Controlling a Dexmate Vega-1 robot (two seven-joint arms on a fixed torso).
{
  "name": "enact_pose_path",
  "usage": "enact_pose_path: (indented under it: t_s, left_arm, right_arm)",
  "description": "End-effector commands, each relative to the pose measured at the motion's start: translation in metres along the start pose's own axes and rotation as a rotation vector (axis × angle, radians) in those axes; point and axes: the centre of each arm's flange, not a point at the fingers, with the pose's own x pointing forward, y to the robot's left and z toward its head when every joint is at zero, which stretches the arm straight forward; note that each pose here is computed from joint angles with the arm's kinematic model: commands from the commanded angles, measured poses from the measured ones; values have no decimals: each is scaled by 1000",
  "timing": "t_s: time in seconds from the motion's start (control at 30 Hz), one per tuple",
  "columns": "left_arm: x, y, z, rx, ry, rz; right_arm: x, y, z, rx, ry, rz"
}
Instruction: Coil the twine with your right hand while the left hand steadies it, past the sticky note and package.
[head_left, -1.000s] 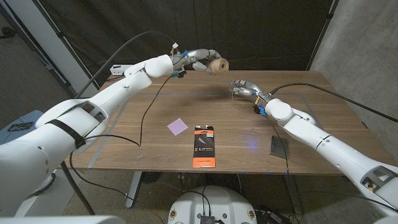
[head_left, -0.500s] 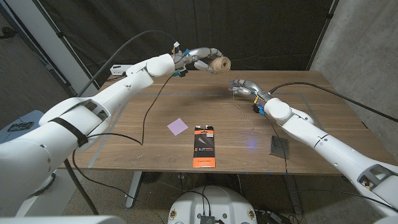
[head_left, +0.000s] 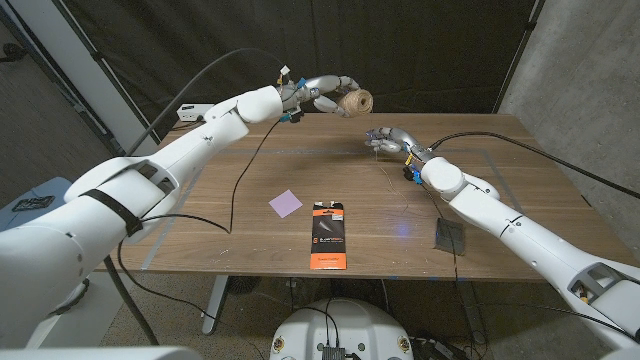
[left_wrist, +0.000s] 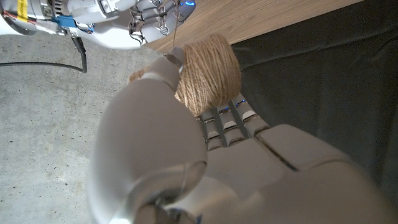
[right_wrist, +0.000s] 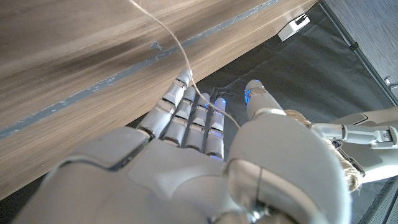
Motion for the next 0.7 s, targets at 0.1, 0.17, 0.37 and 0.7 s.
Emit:
enact_pose_path:
  t_s: [0.1, 0.17, 0.37, 0.7]
  left_arm:
    - [-2, 0, -2, -15, 6, 15]
    - [-3, 0, -3, -14, 8, 17]
    - [-3, 0, -3, -21, 9, 22]
    - [0, -1, -2, -31, 8, 33]
  right_arm:
    - [2, 10, 4, 14, 11, -37]
    - [2, 11, 4, 17, 13, -45]
    - [2, 12, 5, 20, 19, -62]
    - [2, 16, 8, 19, 16, -45]
